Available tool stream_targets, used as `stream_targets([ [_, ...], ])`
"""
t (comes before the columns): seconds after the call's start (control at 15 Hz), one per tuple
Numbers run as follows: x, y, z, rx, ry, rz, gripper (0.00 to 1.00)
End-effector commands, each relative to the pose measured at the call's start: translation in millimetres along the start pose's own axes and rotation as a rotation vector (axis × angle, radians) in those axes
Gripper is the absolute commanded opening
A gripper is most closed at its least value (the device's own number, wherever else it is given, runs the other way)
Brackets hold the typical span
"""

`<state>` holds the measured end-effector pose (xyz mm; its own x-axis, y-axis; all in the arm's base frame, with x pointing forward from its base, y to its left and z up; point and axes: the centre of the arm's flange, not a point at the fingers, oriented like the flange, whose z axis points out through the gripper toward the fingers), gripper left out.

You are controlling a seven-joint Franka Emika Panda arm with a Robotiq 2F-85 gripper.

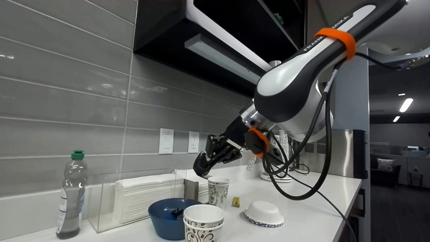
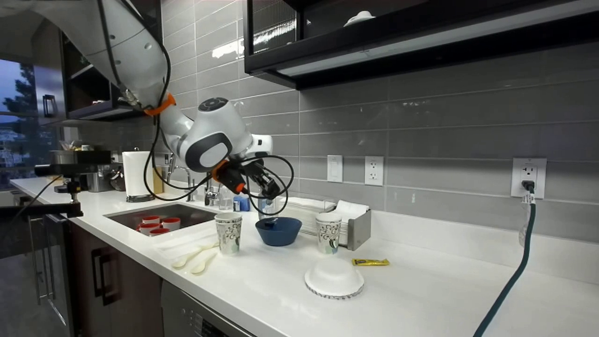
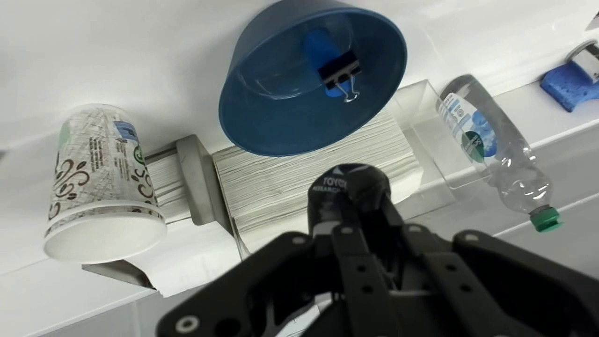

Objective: Lift the black lid for the bottle from the blue bowl and put it in the cabinet on top

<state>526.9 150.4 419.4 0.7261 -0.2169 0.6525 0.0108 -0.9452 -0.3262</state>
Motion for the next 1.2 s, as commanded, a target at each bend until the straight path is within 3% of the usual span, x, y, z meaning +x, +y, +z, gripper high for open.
stream_targets([
  [0.0,11.2,22.6,-37.4,-0.071,0.043,0.037,0.04],
  [0.2,19.5,67.4,-83.8,-0.137,0.075,0.123,0.04],
  [0.53,52.6,115.4,-168.0,-0.218,0.298,0.276,0.04],
  [0.8,74.0,120.0,-239.3,-0.293,0.472,0.338,0.04],
  [1.13,91.6,93.5,-312.1,-0.363,0.695,0.365,0.04],
])
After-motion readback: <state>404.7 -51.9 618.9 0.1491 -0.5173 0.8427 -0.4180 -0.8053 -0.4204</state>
